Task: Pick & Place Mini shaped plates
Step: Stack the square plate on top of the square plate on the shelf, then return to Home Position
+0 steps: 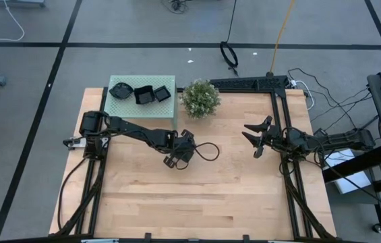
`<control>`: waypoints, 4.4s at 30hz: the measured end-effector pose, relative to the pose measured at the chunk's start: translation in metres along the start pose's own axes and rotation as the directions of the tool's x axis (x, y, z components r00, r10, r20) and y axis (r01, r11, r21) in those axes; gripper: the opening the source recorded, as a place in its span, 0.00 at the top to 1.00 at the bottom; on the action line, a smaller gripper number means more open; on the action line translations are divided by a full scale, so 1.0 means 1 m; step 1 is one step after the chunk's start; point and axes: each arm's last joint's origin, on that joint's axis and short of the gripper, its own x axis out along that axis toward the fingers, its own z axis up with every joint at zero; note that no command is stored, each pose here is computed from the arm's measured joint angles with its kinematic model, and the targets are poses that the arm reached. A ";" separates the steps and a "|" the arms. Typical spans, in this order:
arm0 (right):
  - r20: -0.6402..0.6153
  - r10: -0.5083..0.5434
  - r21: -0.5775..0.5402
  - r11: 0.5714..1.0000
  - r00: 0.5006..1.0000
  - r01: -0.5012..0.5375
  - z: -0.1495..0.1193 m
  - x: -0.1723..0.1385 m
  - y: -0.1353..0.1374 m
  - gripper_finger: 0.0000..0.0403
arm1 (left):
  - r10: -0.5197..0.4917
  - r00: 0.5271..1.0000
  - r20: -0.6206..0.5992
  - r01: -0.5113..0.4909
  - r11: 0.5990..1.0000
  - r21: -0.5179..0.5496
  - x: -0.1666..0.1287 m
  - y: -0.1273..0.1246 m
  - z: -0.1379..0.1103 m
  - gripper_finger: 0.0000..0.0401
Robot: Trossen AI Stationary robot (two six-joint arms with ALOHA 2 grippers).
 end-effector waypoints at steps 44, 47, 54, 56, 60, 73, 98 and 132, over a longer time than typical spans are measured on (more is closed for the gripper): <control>-0.012 0.000 -0.006 1.000 1.000 0.000 -0.001 0.001 0.000 0.64 | 0.686 0.676 -0.270 -0.663 0.405 -0.630 -0.177 0.112 -0.075 0.98; -0.012 0.000 -0.006 1.000 1.000 0.000 -0.001 0.001 0.000 0.64 | 0.626 0.713 -0.316 -0.615 0.342 -0.710 -0.173 0.111 -0.087 0.96; -0.012 0.000 -0.006 1.000 1.000 0.000 -0.001 0.001 0.000 0.64 | 0.534 0.761 -0.368 -0.561 0.257 -0.787 -0.167 0.105 -0.099 0.99; -0.012 0.000 -0.006 1.000 1.000 0.000 -0.001 0.001 0.000 0.64 | 0.515 0.772 -0.373 -0.552 0.252 -0.795 -0.166 0.103 -0.100 0.97; -0.012 0.000 -0.006 1.000 1.000 0.000 -0.001 0.001 0.000 0.64 | 0.499 0.788 -0.362 -0.534 0.258 -0.805 -0.166 0.101 -0.100 0.97; -0.012 -0.001 -0.006 1.000 1.000 0.000 -0.001 0.001 0.000 0.64 | 0.463 0.801 -0.379 -0.520 0.222 -0.825 -0.164 0.098 -0.102 0.98; -0.013 0.000 -0.006 1.000 1.000 0.000 -0.001 0.001 0.000 0.64 | 0.440 0.824 -0.357 -0.505 0.286 -0.814 -0.163 0.099 -0.105 0.86; -0.011 0.000 -0.005 1.000 1.000 0.000 -0.001 0.001 0.000 0.64 | 0.818 0.566 0.103 -0.331 0.340 -0.880 -0.320 0.039 -0.089 0.68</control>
